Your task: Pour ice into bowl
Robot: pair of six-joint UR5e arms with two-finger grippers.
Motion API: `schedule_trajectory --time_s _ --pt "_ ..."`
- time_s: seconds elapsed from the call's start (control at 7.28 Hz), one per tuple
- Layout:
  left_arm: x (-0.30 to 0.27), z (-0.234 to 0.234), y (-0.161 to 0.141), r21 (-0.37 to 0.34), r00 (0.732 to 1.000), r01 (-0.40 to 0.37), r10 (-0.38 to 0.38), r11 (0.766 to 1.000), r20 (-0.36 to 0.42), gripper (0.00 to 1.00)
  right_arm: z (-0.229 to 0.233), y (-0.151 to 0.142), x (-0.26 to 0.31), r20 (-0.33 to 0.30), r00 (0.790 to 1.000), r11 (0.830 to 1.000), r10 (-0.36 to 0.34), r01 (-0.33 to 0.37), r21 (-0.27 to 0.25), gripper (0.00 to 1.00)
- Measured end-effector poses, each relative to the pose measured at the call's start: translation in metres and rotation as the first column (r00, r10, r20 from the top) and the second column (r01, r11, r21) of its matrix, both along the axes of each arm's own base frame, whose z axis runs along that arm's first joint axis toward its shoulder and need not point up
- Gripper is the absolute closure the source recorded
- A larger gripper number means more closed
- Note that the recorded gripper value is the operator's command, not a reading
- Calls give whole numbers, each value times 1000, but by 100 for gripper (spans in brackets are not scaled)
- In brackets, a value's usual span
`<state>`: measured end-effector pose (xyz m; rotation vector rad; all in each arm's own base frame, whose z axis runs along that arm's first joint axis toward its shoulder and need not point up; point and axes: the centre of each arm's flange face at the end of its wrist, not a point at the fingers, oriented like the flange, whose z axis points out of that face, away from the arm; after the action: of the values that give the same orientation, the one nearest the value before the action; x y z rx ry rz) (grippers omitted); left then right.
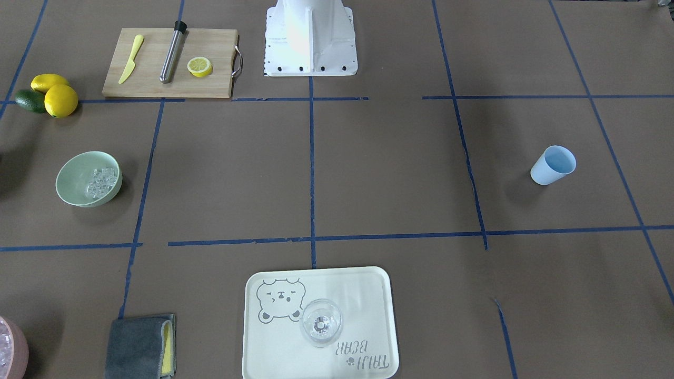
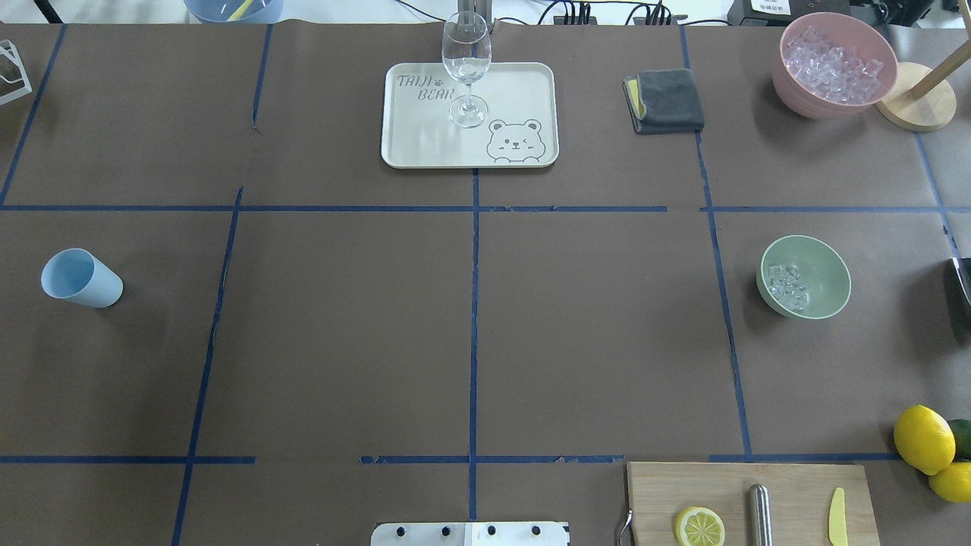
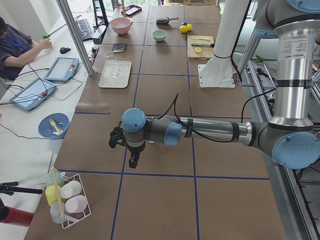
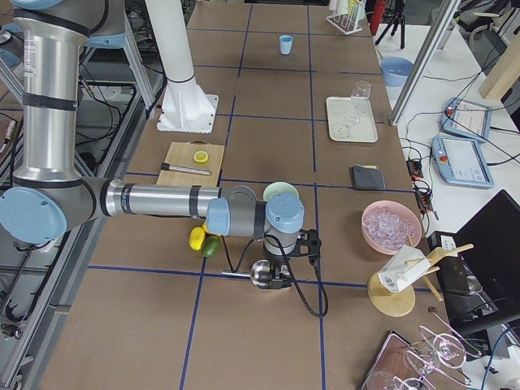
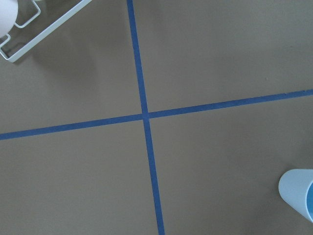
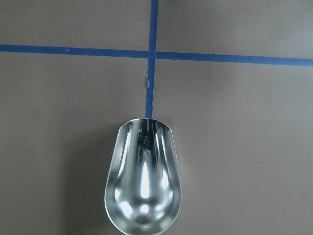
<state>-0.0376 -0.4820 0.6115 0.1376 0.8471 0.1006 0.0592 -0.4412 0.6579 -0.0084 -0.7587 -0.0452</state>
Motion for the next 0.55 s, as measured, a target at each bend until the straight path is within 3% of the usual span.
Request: schedule_trajectory --time_s 0.55 --pt "2 5 7 -9 1000 -5 5 1000 -20 0 0 0 -6 8 1000 1000 -8 8 -2 0"
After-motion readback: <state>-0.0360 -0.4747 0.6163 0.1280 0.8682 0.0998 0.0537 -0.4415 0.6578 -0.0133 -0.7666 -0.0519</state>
